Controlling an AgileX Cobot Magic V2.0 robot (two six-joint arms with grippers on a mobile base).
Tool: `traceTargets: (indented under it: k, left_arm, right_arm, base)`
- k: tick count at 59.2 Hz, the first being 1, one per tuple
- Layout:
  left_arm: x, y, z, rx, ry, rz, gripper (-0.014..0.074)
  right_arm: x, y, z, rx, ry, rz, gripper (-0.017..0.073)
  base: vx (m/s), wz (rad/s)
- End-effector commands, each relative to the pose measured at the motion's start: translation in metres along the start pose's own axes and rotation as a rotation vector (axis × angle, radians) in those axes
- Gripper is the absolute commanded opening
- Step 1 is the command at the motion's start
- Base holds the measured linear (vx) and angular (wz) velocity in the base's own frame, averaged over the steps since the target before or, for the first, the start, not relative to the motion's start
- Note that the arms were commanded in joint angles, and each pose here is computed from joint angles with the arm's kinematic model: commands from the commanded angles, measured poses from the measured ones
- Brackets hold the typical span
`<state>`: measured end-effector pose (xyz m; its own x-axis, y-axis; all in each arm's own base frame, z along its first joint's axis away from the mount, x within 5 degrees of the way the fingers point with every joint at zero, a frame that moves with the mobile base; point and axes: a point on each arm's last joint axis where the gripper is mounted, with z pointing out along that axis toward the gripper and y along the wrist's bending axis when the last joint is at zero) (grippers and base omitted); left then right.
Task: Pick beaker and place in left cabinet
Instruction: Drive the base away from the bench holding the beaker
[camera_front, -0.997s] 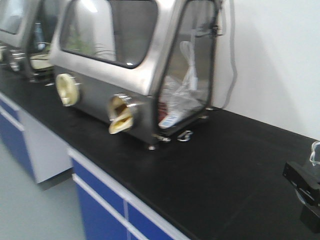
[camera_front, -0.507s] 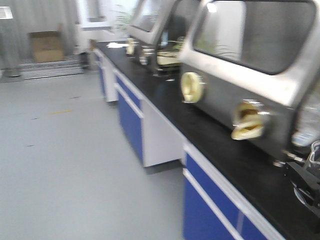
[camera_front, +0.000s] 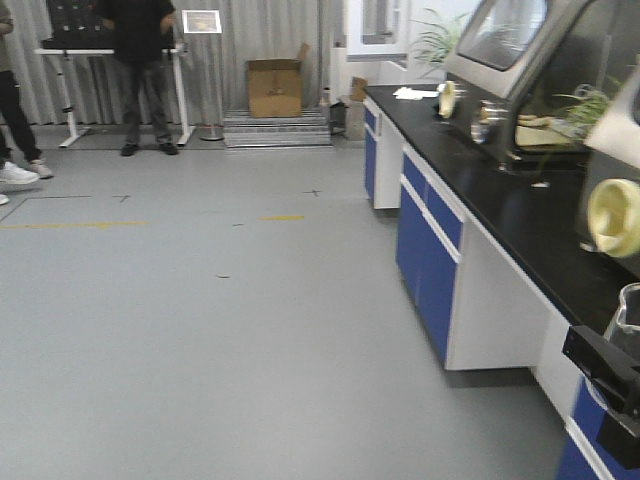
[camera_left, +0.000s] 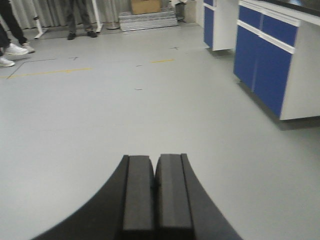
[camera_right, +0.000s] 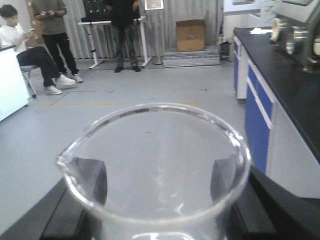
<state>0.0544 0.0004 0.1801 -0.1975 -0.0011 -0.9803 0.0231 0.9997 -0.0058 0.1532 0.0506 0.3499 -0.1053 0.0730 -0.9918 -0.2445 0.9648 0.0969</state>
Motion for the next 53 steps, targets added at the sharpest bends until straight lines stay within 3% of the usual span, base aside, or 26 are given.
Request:
traceTargets:
  k: [1, 53]
  left_arm:
    - [-0.0115, -0.0013, -0.0022, 0.016, -0.103, -0.005, 0.0004]
    - [-0.0115, -0.0013, -0.0022, 0.016, -0.103, -0.005, 0.0004]
  right_arm:
    - [-0.0124, 0.0024, -0.0026, -0.022, -0.045, -0.014, -0.0003]
    - [-0.0122, 0.0016, -0.0025, -0.013, -0.043, -0.013, -0.0003]
  base:
    - [0.40, 0.32]
    - [0.59, 0.25]
